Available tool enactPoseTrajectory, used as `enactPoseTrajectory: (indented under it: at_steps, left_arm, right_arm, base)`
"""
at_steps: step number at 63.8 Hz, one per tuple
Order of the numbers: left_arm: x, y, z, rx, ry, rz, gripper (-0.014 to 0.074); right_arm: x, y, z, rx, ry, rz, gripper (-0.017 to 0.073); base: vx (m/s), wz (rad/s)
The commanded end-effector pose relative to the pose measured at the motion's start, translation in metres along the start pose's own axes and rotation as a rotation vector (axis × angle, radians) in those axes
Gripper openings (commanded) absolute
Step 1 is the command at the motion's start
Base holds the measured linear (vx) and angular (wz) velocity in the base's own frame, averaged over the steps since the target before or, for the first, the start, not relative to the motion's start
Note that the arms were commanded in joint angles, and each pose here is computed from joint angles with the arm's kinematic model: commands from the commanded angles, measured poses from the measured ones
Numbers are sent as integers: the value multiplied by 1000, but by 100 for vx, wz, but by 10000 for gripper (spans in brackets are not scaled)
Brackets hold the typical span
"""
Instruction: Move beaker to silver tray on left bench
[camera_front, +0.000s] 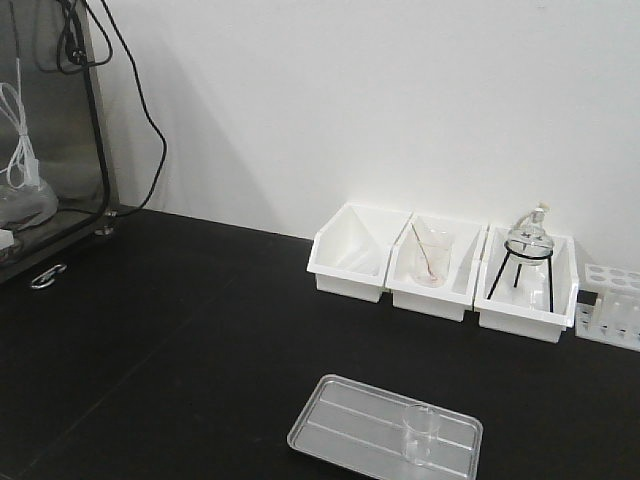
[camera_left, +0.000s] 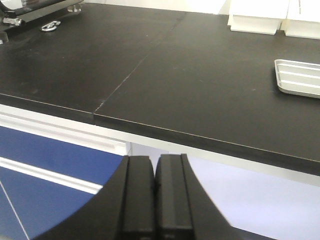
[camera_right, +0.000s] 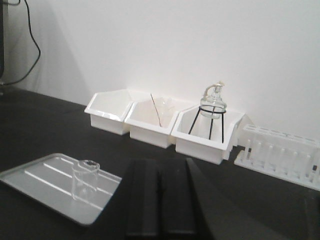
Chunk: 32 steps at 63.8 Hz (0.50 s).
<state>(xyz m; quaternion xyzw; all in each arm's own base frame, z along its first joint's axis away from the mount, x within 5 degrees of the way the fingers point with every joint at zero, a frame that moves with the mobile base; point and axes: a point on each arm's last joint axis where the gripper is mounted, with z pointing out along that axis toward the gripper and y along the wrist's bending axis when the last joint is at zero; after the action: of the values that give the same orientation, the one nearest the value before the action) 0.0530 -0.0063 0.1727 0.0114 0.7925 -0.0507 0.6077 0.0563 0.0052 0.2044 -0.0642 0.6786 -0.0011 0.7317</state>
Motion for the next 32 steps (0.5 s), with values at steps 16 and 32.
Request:
enactPoseTrajectory:
  at_steps: [16,32]
  left_arm:
    - [-2,1,1,-3,-71,-5,1]
    - [-2,1,1,-3,-71,-5,1]
  right_arm:
    - [12,0,-1,2,103,-42,-15]
    - [12,0,-1,1,103,-31,-14]
  base:
    - [0,0]
    - [0,0]
